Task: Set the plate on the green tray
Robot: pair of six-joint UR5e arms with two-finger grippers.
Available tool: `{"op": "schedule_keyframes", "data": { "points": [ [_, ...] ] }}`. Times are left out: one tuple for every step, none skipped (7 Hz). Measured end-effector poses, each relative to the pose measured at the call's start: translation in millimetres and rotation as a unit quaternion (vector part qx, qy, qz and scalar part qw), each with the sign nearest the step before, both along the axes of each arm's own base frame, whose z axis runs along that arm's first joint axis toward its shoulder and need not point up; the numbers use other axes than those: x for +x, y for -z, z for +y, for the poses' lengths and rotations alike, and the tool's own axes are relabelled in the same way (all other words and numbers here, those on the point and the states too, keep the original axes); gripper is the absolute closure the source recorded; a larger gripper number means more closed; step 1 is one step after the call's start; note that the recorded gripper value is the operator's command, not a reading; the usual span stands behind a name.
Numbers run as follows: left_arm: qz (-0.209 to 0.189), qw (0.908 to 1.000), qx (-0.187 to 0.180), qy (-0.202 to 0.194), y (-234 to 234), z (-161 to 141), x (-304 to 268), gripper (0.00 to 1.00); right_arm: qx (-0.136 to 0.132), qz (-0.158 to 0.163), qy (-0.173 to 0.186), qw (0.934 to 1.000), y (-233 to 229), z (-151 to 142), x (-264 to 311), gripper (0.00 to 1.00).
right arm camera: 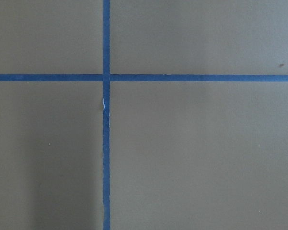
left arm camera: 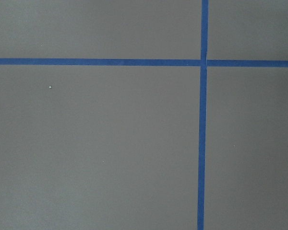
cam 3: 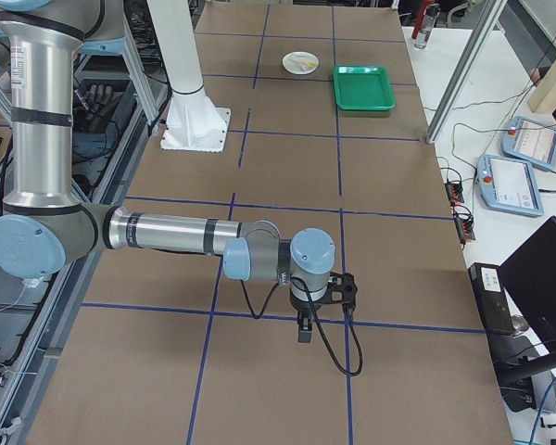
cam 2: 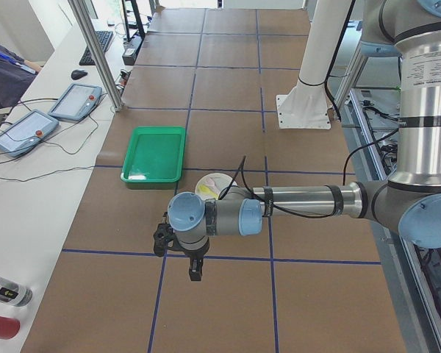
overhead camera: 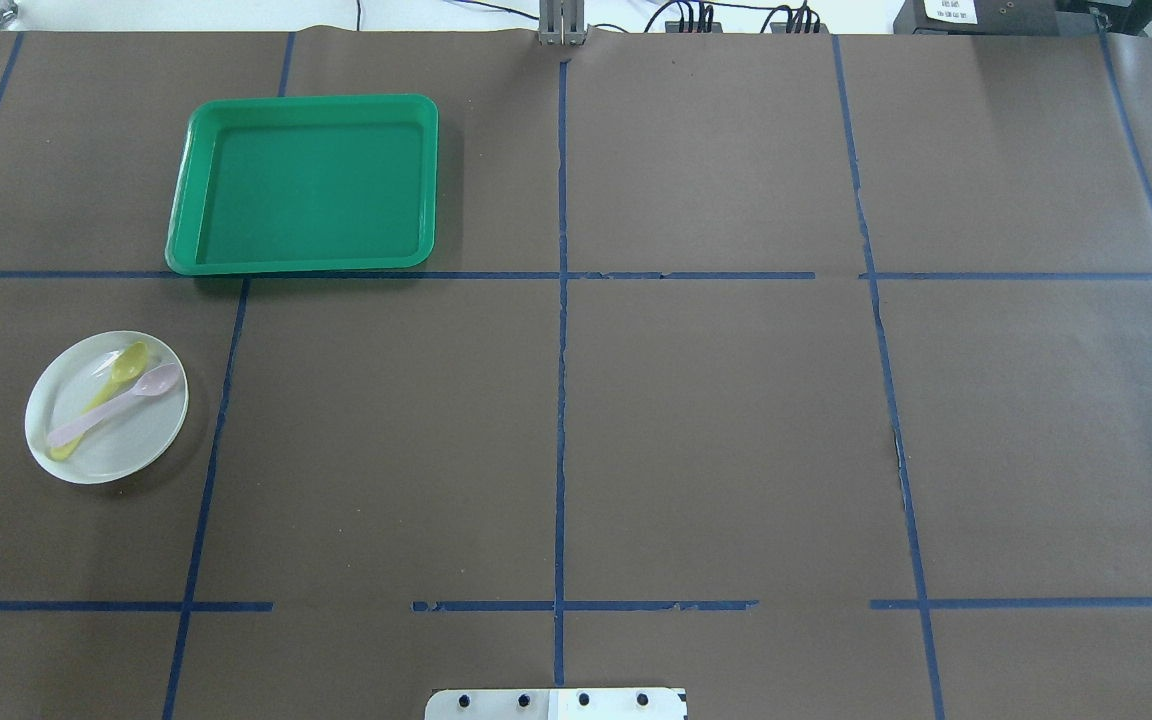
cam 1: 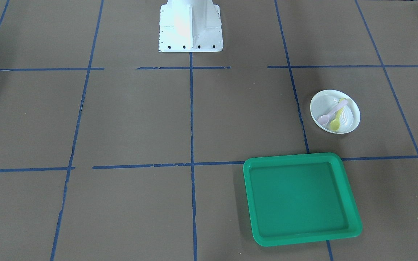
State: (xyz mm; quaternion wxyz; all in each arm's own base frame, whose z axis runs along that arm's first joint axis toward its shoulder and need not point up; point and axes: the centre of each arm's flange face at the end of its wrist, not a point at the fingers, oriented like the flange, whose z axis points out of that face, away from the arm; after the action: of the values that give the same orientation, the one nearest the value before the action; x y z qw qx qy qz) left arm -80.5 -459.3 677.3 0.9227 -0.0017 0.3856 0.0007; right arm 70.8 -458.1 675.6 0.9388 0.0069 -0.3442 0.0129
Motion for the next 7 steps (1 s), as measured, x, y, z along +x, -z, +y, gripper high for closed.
{"op": "schedule_keyframes", "data": {
  "points": [
    [0.001,1.0000,0.004,0.000,3.5,-2.5,0.1,0.00,0.000,0.000,0.000,1.0000,0.0,0.0,0.0,0.00],
    [0.002,0.9999,0.016,0.001,13.6,-7.8,0.1,0.00,0.000,0.000,0.000,1.0000,0.0,0.0,0.0,0.00],
    [0.003,0.9995,0.033,0.001,24.9,-13.6,0.0,0.00,0.000,0.000,0.000,1.0000,0.0,0.0,0.0,0.00],
    [0.002,0.9989,0.048,0.001,32.3,-17.5,-0.1,0.00,0.000,0.000,0.000,1.0000,0.1,-0.1,0.0,0.00],
    [0.003,0.9982,0.060,0.001,39.2,-20.4,2.6,0.00,0.000,0.000,0.000,1.0000,0.0,0.0,0.0,0.00],
    [0.013,0.9976,0.068,-0.009,48.4,-24.0,17.5,0.00,0.000,0.000,0.000,1.0000,0.1,0.0,0.0,0.00],
    [0.031,0.9970,0.068,-0.021,64.0,-29.5,51.4,0.00,0.000,0.000,0.000,1.0000,0.1,-0.1,0.0,0.00]
  ]
}}
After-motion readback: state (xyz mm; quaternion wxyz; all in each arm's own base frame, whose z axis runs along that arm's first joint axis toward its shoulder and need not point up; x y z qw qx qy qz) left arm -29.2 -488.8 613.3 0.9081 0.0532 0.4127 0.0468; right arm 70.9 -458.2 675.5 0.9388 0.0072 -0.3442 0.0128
